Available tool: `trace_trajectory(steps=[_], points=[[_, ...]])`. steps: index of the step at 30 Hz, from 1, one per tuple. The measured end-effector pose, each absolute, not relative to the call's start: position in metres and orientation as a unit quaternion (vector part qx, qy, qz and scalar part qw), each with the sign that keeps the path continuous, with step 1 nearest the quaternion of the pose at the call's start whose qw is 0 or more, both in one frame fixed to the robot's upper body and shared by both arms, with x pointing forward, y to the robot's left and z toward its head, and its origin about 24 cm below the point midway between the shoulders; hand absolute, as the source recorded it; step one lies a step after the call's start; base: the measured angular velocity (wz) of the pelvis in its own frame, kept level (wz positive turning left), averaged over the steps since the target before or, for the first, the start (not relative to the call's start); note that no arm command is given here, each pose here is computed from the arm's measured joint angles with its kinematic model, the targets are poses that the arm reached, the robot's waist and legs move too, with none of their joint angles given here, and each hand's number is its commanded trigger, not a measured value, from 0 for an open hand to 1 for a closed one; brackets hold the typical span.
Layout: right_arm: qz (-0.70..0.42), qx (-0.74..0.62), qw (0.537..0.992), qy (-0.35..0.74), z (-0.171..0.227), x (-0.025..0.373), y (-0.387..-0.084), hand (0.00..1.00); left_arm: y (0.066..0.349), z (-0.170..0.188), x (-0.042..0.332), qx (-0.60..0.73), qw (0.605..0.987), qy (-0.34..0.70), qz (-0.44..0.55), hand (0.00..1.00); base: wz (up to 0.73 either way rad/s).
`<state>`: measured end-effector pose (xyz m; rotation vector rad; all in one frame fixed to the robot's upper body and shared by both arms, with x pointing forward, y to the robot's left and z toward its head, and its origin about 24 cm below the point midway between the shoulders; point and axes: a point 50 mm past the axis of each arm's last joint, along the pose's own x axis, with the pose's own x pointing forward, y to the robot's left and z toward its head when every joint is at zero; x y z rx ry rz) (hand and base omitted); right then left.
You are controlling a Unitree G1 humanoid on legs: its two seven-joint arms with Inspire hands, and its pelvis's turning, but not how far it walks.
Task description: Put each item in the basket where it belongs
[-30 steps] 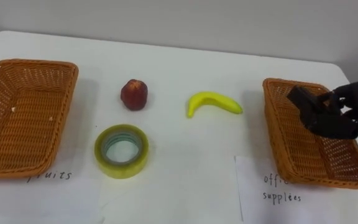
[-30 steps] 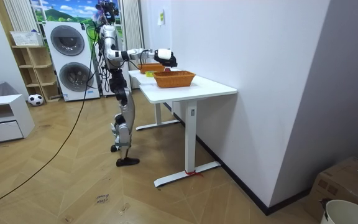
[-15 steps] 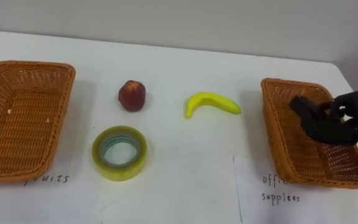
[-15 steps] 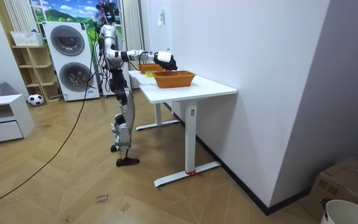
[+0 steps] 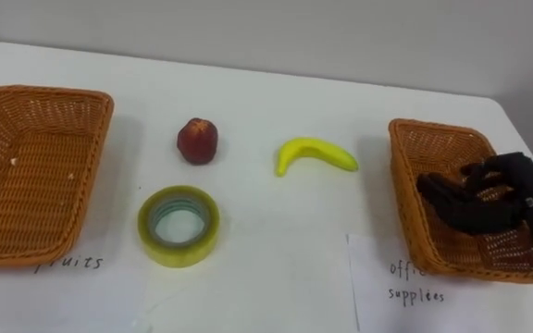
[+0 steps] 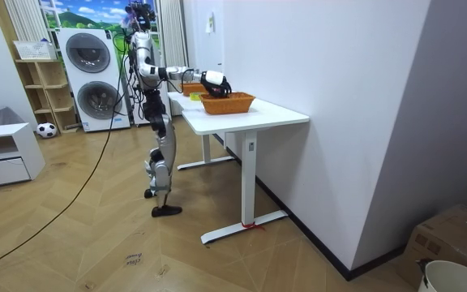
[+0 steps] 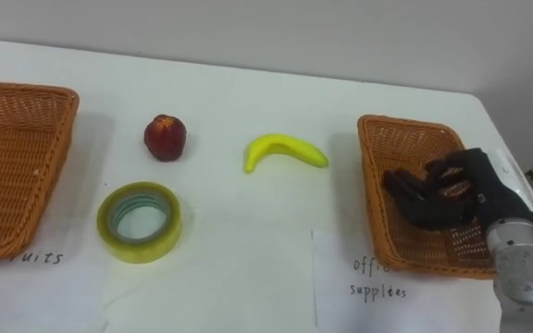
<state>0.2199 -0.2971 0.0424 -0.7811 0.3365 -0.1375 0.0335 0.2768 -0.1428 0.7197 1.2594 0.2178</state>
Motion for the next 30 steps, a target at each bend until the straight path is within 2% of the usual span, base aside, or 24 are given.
trace_trajectory(steps=[30], points=[[-0.054,-0.374,0.911,0.164,0.0429,0.2206,-0.2951,0.0,0.2756,-0.1425,0.0376,0.334,0.745,0.568,0.098,0.0,0.0]])
